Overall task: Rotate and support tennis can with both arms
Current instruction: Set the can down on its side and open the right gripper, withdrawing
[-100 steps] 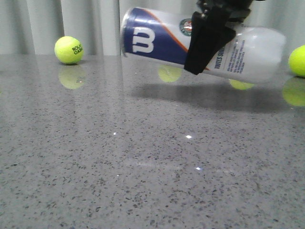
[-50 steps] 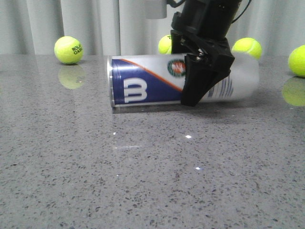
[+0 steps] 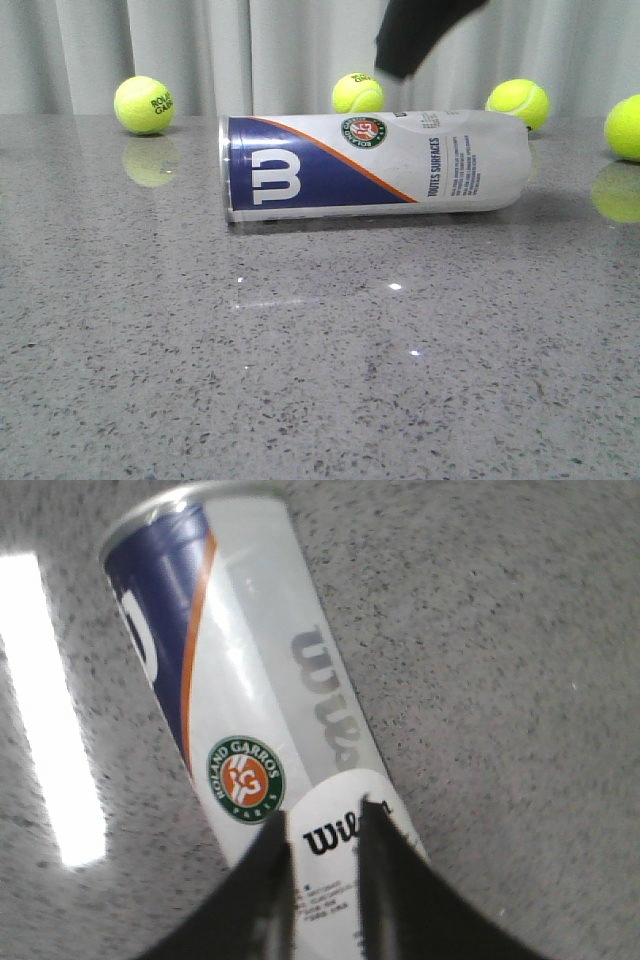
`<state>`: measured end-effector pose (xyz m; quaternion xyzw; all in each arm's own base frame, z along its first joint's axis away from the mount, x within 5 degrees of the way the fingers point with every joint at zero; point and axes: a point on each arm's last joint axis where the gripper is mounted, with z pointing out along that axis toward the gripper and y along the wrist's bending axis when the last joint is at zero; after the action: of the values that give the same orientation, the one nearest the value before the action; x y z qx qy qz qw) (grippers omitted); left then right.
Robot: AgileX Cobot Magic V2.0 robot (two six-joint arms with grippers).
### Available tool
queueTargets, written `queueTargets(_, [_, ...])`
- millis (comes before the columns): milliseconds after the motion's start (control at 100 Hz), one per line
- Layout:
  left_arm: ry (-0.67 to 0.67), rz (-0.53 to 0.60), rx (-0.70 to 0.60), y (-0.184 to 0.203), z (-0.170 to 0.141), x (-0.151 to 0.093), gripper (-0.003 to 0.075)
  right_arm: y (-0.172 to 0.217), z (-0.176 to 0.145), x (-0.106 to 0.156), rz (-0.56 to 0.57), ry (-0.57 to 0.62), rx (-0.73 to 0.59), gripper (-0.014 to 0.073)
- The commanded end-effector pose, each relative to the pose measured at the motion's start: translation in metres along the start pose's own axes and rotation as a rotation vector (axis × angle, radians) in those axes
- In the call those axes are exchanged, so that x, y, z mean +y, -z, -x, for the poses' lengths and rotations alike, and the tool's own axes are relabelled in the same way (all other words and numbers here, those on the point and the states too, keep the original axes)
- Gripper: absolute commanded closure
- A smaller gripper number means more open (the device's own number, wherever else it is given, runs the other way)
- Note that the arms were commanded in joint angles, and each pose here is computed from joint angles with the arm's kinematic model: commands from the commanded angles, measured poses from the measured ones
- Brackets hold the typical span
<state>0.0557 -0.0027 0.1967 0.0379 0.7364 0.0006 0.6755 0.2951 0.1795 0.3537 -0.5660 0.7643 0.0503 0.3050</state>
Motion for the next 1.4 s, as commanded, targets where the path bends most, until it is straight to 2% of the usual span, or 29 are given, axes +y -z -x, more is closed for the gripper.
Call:
queueTargets(0, [0.015, -0.005, -0.077, 0.000, -0.005, -0.001, 0.0739, 0.044, 0.010, 0.003, -0.059, -0.232, -0.108, 0.0662])
queueTargets(150, [0.015, -0.004, -0.096, 0.000, -0.003, -0.001, 0.0739, 0.057, 0.005, 0.009, -0.055, -0.518, -0.131, 0.0657])
queueTargets(220, [0.015, -0.004, -0.110, 0.000, -0.002, -0.001, 0.0739, 0.062, -0.001, 0.013, -0.087, -0.650, -0.168, 0.0657])
queueTargets(340, [0.010, -0.001, -0.112, 0.000, -0.002, -0.001, 0.0739, 0.071, -0.016, 0.020, -0.197, -0.751, -0.325, 0.0657])
queueTargets(520, [0.047, -0.003, -0.182, 0.003, 0.011, 0.000, 0.0739, 0.082, -0.054, 0.050, -0.305, -0.728, -0.520, 0.0657])
queueTargets(640, [0.055, -0.004, -0.213, 0.008, 0.034, 0.001, 0.0739, 0.084, -0.086, 0.075, -0.377, -0.683, -0.622, 0.0657])
queueTargets(710, [0.104, -0.014, -0.207, 0.011, 0.050, 0.002, 0.0739, 0.085, -0.105, 0.091, -0.406, -0.670, -0.685, 0.0657])
queueTargets(900, [0.113, -0.039, 0.001, 0.011, 0.082, 0.001, 0.0739, 0.093, -0.149, 0.131, -0.447, -0.650, -0.795, 0.0657])
queueTargets(1100, [0.108, -0.066, 0.309, -0.012, 0.103, -0.001, 0.0730, 0.103, -0.179, 0.160, -0.470, -0.630, -0.878, 0.0657])
queueTargets(1150, [0.137, -0.083, 0.362, -0.020, 0.110, -0.002, 0.0687, 0.107, -0.183, 0.165, -0.478, -0.624, -0.905, 0.0657])
queueTargets(1220, [0.209, -0.122, 0.433, -0.033, 0.116, -0.007, 0.0554, 0.113, -0.186, 0.169, -0.487, -0.615, -0.939, 0.0657])
queueTargets(1340, [0.263, -0.246, 0.515, -0.057, 0.125, -0.019, 0.0208, 0.118, -0.189, 0.172, -0.496, -0.608, -0.968, 0.0657])
queueTargets(1390, [0.327, -0.294, 0.542, -0.068, 0.128, -0.024, 0.0125, 0.118, -0.189, 0.172, -0.495, -0.609, -0.965, 0.0657])
